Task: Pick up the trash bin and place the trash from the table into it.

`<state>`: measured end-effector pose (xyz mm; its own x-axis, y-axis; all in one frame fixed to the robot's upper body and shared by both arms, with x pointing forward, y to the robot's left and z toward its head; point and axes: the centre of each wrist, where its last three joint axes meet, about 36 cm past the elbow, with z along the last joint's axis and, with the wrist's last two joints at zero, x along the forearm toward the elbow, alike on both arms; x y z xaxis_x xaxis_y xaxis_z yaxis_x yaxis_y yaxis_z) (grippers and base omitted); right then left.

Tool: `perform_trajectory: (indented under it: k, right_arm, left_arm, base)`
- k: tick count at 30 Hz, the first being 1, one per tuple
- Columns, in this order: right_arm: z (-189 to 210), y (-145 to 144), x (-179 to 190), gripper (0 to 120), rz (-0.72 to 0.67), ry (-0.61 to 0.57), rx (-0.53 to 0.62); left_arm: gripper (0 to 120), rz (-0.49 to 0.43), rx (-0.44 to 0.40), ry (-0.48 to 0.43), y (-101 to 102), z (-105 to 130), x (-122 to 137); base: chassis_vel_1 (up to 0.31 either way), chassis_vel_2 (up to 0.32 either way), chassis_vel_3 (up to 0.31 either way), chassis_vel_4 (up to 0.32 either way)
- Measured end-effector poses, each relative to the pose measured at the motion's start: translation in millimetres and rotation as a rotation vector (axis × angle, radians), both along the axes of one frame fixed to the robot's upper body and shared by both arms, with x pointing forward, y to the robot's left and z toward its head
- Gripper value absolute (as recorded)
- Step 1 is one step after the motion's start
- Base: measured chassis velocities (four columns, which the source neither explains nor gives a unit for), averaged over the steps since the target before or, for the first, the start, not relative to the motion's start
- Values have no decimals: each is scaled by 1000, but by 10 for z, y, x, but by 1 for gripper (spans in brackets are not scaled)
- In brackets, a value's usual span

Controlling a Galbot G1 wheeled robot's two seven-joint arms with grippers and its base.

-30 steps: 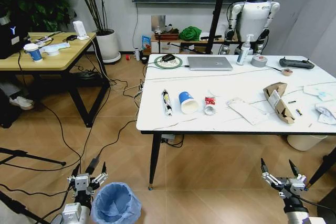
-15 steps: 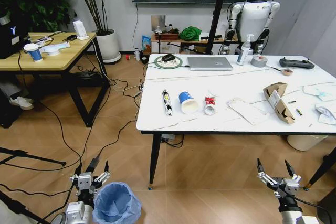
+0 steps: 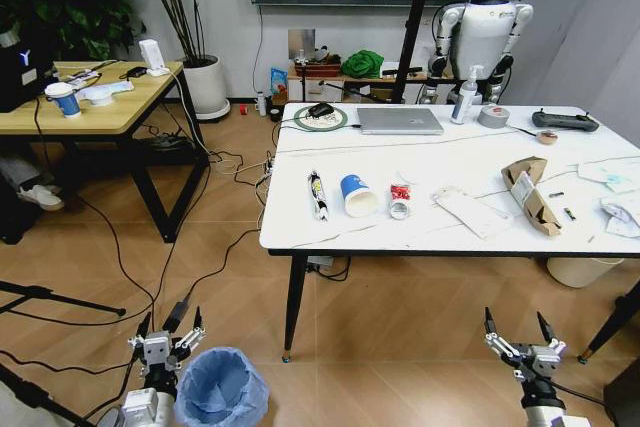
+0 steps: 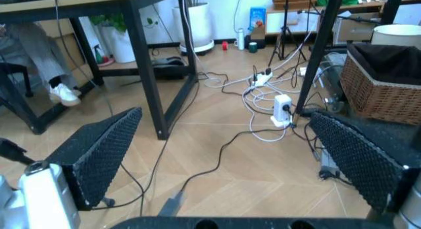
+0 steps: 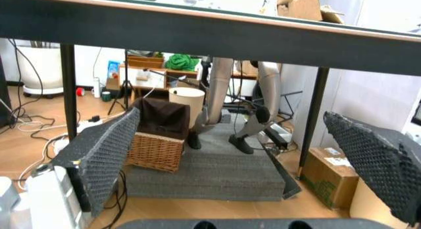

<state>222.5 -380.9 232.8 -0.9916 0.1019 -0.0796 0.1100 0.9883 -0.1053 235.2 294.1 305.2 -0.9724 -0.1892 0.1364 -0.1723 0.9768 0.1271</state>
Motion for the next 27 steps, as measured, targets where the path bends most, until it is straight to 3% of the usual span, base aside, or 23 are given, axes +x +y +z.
perform_trajectory:
  k: [27]
  right_arm:
    - [37, -25, -3, 100, 4, 2, 4]
  left_arm:
    - [100, -22, 3, -14, -28, -50, 9]
  base:
    - [0, 0, 0, 0]
